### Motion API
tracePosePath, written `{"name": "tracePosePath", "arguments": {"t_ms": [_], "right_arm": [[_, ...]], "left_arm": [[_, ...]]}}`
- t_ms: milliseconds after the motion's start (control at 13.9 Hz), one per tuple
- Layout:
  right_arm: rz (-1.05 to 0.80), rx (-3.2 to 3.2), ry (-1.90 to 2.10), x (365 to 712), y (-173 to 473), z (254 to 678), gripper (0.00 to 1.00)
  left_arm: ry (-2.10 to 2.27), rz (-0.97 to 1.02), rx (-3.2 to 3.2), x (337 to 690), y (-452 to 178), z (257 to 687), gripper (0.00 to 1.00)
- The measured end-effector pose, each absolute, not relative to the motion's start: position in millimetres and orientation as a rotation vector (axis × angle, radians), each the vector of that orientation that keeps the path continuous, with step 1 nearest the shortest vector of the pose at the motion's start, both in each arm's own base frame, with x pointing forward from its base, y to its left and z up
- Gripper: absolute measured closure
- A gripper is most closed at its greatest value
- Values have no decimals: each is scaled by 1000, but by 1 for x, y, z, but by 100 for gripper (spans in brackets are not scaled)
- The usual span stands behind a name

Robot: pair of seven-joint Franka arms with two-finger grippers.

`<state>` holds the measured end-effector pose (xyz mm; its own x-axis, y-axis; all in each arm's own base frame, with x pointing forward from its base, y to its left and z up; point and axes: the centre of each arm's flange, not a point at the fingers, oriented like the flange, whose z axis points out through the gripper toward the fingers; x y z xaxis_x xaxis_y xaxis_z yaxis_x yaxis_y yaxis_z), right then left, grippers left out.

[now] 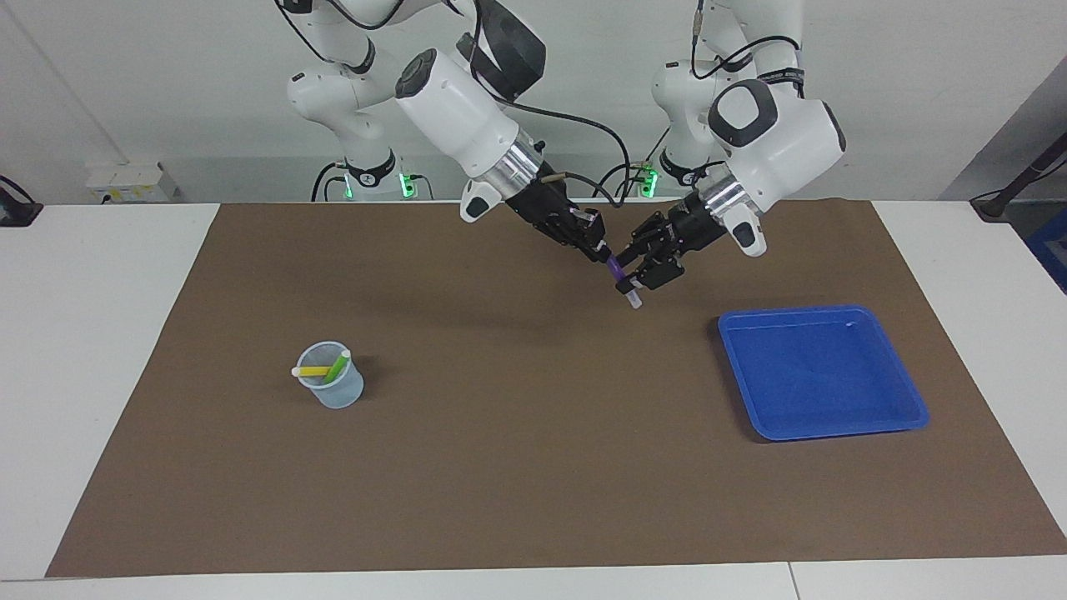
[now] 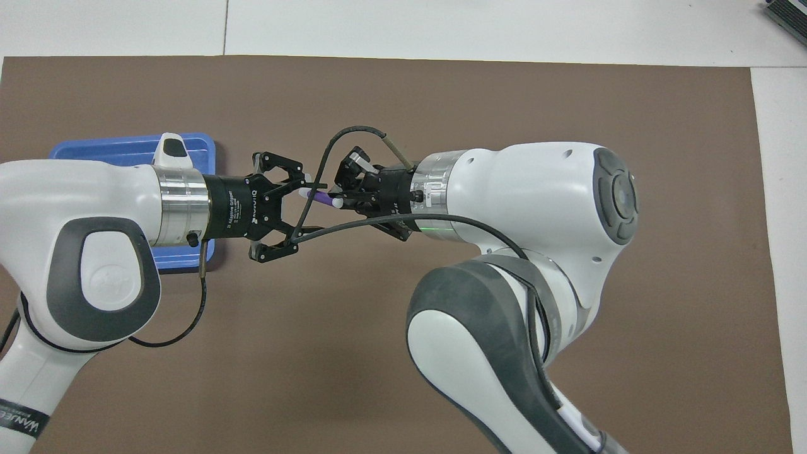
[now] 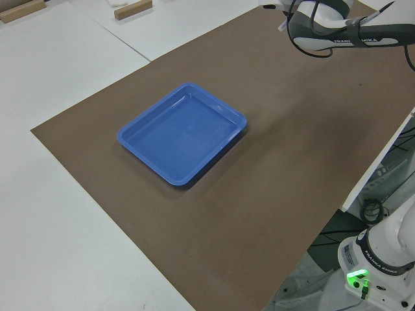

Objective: Right arm passes pens to left for tray arrangement
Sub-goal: 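Close the left gripper on the pen and open the right gripper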

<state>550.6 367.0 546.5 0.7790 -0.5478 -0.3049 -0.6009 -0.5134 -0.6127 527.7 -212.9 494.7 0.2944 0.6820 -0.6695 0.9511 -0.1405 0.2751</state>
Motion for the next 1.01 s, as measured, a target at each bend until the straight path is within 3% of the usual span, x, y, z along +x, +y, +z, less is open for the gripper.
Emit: {"name": "tracePosePath", "arguments": {"t_ms": [72,288,361,505,793,1010], "right_arm": [[93,-2234,849,551,367,546,83],[98,-2237,849,550,368,544,83],[96,-2236,850,550,368,545,85],[94,-2235,852,551,367,545,93],[94,-2235,852,551,367,545,92],[84,-2227,861,555,361,547,64]], "left_arm": [[1456,-517,1895,527,-214,495,39],[1459,-499,1883,530,-212,497,77],[1458,-500,1884,529,-213,497,82],[1453,-500,1886,529,-215,498,82],[1427,-484,1903,530,-212,498,82],[1247,-362,2132,530,-200,492,82]]}}
